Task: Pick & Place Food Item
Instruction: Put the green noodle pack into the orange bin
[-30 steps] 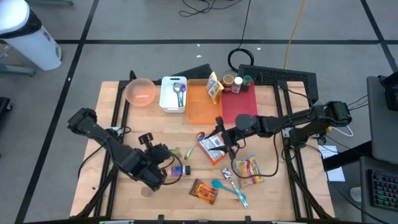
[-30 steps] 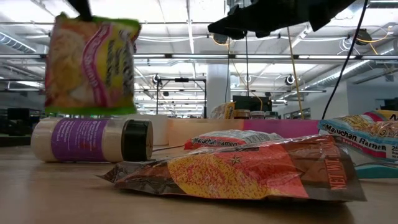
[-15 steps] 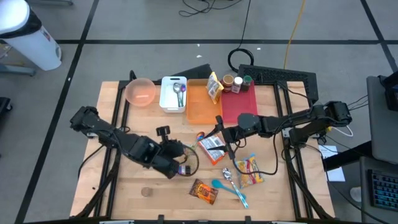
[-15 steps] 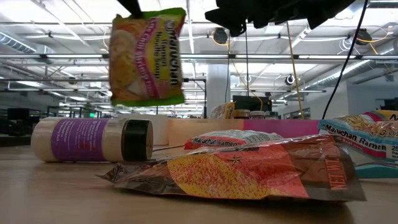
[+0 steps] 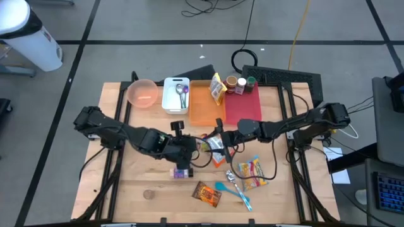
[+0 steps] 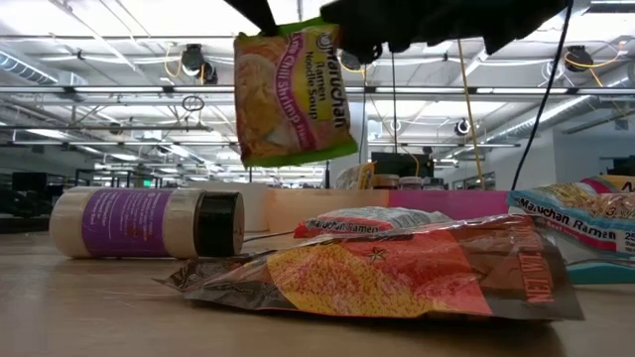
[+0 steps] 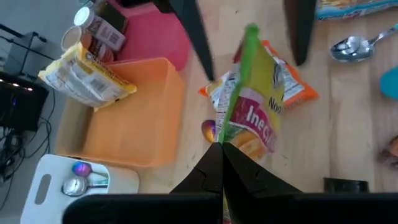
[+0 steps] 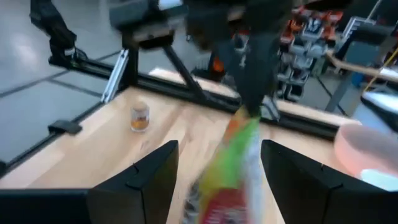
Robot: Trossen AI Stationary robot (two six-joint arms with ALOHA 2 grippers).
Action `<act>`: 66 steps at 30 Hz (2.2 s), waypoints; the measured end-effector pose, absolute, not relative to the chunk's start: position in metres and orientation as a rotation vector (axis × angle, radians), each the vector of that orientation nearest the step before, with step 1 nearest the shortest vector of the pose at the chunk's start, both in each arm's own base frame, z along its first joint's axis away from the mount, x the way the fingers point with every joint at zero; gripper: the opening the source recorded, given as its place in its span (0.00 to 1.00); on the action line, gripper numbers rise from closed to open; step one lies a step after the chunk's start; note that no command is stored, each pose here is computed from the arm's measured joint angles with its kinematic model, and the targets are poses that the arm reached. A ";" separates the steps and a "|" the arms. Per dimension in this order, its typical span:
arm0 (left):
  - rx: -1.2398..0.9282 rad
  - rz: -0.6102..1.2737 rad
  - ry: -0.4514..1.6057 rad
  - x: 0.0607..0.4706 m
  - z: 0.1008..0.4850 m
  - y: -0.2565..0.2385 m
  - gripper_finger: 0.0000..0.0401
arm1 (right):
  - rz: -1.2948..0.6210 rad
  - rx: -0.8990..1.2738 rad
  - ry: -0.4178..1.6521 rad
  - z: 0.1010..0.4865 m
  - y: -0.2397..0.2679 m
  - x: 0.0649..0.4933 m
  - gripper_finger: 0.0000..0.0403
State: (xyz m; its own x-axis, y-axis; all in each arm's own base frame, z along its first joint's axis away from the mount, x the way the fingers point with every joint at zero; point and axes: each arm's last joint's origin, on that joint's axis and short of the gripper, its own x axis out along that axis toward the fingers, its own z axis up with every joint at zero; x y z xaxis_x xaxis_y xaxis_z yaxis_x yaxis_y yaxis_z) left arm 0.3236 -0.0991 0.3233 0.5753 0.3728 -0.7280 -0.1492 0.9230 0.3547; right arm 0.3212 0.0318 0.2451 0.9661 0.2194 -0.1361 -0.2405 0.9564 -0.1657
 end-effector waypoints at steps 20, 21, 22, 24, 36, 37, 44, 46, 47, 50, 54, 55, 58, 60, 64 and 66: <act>0.298 0.294 0.849 0.339 0.320 -0.099 0.00 | 0.212 -0.090 0.107 0.237 0.030 0.329 0.55; 0.295 0.295 0.845 0.339 0.320 -0.099 0.00 | 0.209 -0.091 0.105 0.237 0.030 0.329 0.55; 0.292 0.297 0.841 0.340 0.320 -0.098 0.00 | 0.197 -0.091 0.106 0.237 0.029 0.329 0.55; 0.295 0.296 0.837 0.340 0.320 -0.098 0.00 | 0.145 -0.094 0.113 0.236 0.028 0.329 0.52; 0.311 0.291 0.820 0.342 0.322 -0.099 0.00 | 0.056 -0.078 0.137 0.234 0.024 0.329 0.21; 0.311 0.291 0.819 0.342 0.322 -0.099 0.00 | 0.056 -0.078 0.136 0.234 0.024 0.329 0.19; 0.293 0.308 0.813 0.342 0.322 -0.098 0.01 | 0.056 -0.078 0.129 0.235 0.024 0.329 0.02; 0.270 0.322 0.810 0.343 0.322 -0.095 0.02 | 0.056 -0.079 0.125 0.236 0.024 0.329 0.01; 0.258 0.326 0.810 0.343 0.322 -0.094 0.03 | 0.055 -0.078 0.123 0.236 0.024 0.329 0.01; 0.234 0.306 0.822 0.345 0.322 -0.088 0.05 | 0.054 -0.080 0.124 0.236 0.024 0.329 0.00; 0.198 0.308 0.828 0.349 0.322 -0.076 0.09 | 0.052 -0.085 0.124 0.235 0.023 0.329 0.00; 0.192 0.317 0.826 0.350 0.322 -0.073 0.11 | 0.051 -0.087 0.123 0.236 0.023 0.329 0.00; 0.181 0.318 0.813 0.353 0.323 -0.064 0.18 | 0.050 -0.095 0.121 0.236 0.022 0.329 0.00; 0.194 0.296 0.805 0.355 0.325 -0.060 0.23 | 0.050 -0.100 0.121 0.236 0.022 0.329 0.00; 0.207 0.275 0.769 0.353 0.334 -0.057 0.35 | 0.046 -0.098 0.118 0.236 0.021 0.329 0.00; 0.200 0.276 0.751 0.348 0.341 -0.055 0.40 | 0.041 -0.096 0.121 0.238 0.019 0.328 0.00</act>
State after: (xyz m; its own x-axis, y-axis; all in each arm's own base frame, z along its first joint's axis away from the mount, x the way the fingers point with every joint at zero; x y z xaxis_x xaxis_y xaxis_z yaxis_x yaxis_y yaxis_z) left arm 0.3481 -0.0555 0.3407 0.6978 0.3168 -0.6424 -0.1748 0.9451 0.2762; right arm 0.3279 0.0189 0.2381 0.9918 0.0354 -0.1229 -0.0471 0.9945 -0.0934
